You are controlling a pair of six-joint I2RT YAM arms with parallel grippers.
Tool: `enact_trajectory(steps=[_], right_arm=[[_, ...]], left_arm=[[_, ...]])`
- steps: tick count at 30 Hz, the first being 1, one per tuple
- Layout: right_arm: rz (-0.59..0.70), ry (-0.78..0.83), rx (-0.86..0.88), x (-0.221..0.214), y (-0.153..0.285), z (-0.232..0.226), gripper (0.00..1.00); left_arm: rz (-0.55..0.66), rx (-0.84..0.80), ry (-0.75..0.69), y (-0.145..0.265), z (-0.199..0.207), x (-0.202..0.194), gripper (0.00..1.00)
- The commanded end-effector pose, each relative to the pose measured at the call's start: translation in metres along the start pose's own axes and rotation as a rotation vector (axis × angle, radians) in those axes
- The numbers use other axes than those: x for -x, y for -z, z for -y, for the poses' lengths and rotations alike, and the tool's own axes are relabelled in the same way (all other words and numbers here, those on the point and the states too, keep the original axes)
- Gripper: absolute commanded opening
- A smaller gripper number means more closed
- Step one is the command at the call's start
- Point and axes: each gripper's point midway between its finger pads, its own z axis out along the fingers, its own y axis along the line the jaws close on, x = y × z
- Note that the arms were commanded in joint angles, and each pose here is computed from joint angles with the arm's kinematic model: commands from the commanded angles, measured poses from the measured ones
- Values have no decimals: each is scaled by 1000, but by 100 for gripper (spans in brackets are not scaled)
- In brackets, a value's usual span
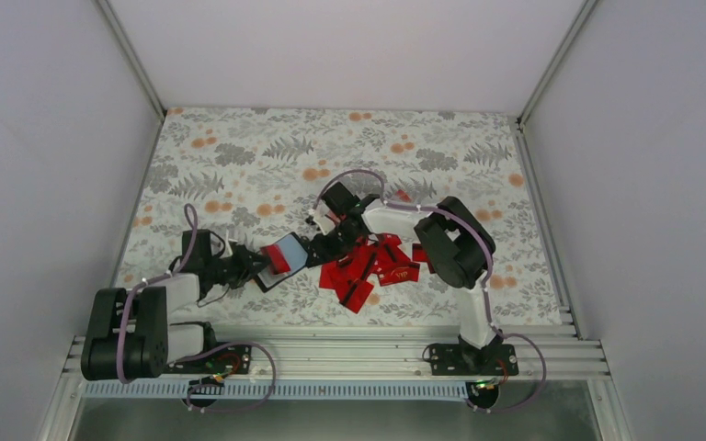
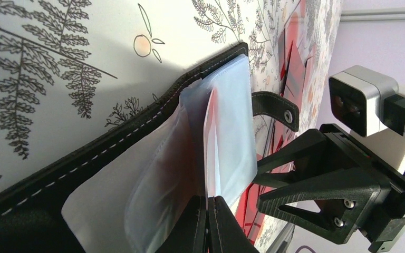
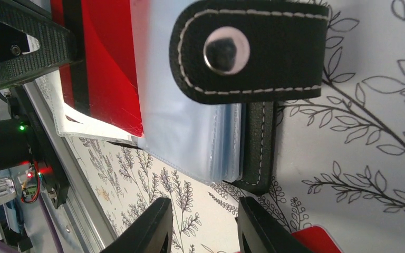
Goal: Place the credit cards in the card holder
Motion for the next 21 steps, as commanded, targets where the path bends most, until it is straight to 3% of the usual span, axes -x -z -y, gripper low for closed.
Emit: enact_trajectory(steps=[1,14,21], right_arm=[[25,26,-18,13,2,2,32],[143,36,-124,36,24,6,30],[130,15,-122,38,14,13,30]], left_arm=[[36,0,-49,-1,1,10,2],[31,36,-76,-2,-2,14,2],[29,90,-102,3,-4,17,2]])
